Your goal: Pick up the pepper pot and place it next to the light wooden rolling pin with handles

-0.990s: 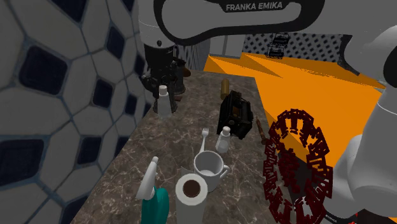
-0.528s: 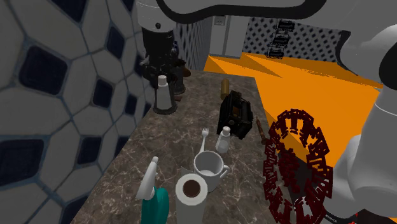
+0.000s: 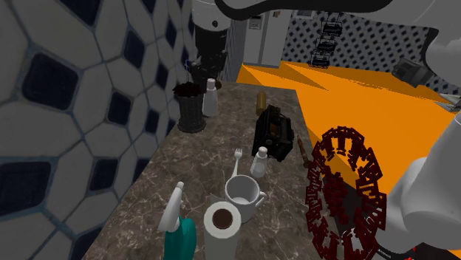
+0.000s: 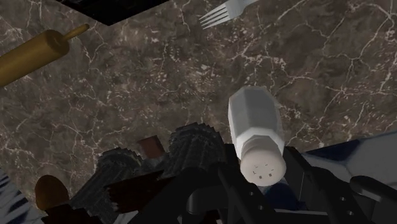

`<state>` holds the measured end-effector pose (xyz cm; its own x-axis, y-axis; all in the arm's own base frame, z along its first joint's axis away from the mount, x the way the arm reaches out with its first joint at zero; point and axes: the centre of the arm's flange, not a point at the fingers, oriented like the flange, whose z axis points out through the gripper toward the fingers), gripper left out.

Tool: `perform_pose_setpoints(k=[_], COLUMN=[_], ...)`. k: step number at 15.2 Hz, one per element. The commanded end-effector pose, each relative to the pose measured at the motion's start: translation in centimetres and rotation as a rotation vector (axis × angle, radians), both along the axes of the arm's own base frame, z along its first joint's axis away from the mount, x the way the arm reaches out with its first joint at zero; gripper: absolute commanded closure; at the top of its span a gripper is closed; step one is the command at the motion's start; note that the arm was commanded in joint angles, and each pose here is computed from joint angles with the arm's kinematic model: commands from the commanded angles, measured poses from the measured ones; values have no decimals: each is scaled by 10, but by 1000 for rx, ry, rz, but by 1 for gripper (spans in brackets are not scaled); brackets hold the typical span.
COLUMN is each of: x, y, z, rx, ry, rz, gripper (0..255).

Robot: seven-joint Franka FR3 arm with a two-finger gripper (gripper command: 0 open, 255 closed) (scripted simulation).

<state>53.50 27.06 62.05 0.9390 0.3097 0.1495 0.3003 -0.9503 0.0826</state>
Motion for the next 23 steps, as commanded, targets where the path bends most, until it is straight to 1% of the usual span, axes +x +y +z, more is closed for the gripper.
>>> perform_pose_setpoints(k=[1, 23], x=[1, 23], y=[-27, -317], z=[1, 2], rx=[0, 0], ry=[0, 0], rz=[0, 0], gripper=[255, 255])
